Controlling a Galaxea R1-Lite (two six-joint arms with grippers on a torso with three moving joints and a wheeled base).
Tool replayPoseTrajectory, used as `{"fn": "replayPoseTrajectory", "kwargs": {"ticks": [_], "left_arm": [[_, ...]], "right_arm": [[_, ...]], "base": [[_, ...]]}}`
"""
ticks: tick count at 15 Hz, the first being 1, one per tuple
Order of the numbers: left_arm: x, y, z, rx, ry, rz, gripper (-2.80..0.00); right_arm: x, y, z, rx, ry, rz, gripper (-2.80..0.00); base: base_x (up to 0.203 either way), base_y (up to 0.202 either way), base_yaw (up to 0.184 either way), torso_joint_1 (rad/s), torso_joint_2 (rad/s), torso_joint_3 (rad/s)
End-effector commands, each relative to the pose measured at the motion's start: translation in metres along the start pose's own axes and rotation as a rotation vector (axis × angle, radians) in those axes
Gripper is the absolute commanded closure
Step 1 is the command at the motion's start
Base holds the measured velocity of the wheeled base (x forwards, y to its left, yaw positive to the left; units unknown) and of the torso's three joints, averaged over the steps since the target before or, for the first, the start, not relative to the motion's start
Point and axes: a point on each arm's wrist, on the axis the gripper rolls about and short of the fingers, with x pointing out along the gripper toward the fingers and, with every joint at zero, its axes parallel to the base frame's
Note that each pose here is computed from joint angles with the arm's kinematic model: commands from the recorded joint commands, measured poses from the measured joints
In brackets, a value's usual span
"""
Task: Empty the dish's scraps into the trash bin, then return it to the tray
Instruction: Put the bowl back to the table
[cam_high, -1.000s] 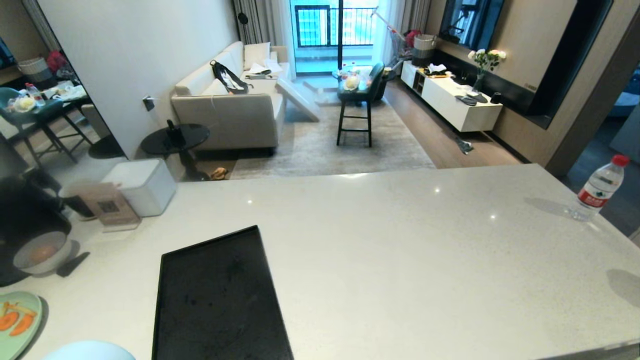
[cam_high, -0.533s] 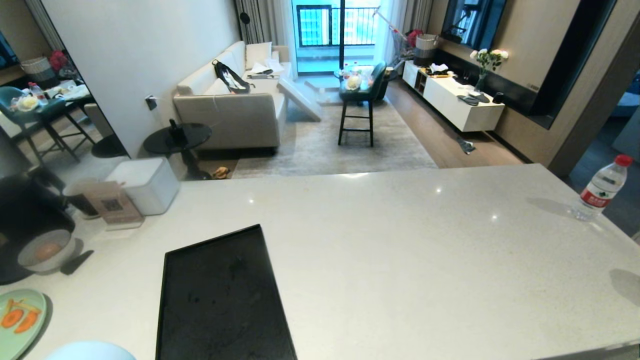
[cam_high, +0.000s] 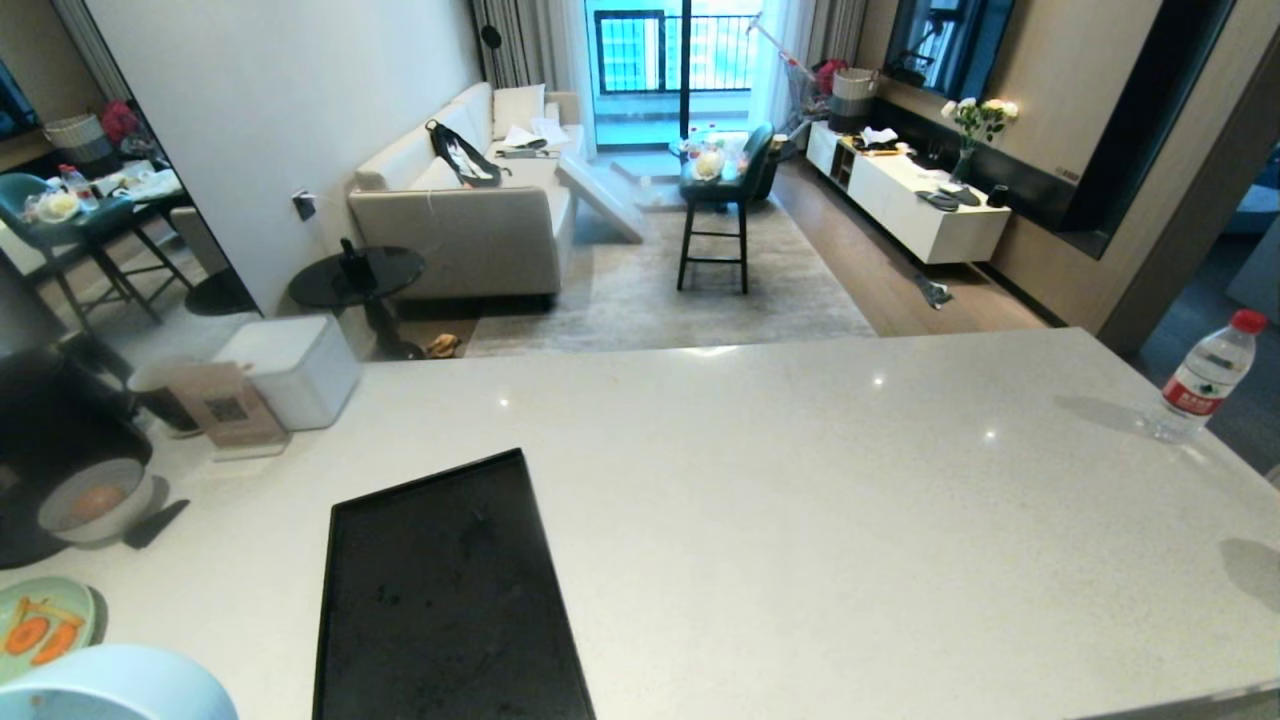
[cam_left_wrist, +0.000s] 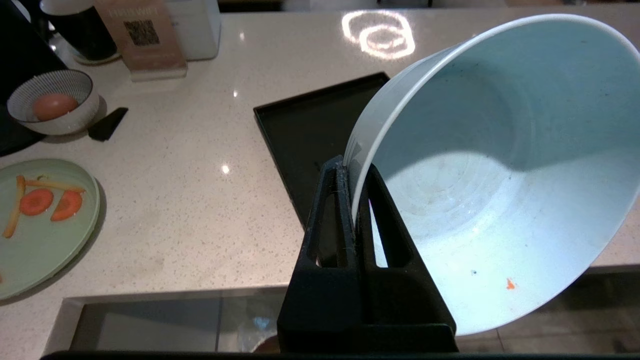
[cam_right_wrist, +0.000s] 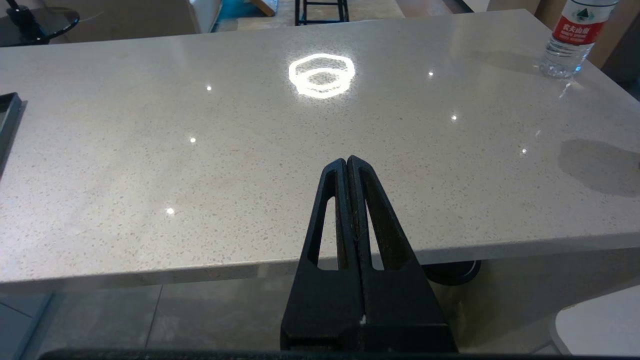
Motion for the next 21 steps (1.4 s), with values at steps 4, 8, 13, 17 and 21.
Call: {"fn": "replayPoseTrajectory", "kwargs": {"ticks": [4,8,13,17,21], "left_arm": [[0.068,-0.002,0.049,0.006,0.346,-0.020,0.00],[0.140,-0.009,0.053,0.025,0.620,-0.054,0.00],[0.243,-0.017,0.027,0.041,0.918,-0.057,0.00],[0.318,-0.017,-0.006,0.037,1.024,-0.044,0.00],[0.370,-0.007,-0.027,0.012,1.000,-0.006,0.00]], "right_arm": [[0.000,0.000,0.000,0.000,-0.001,0.000,0.00],[0.000,0.000,0.000,0.000,0.000,0.002,0.00],[0.000,0.000,0.000,0.000,0.000,0.001,0.00],[0.000,0.000,0.000,0.000,0.000,0.001,0.00],[0.000,0.000,0.000,0.000,0.000,0.002,0.00]], "base": [[0.000,0.000,0.000,0.000,0.00,0.000],[0.000,0.000,0.000,0.000,0.00,0.000],[0.000,0.000,0.000,0.000,0.00,0.000],[0.000,0.000,0.000,0.000,0.00,0.000],[0.000,0.000,0.000,0.000,0.00,0.000]]}}
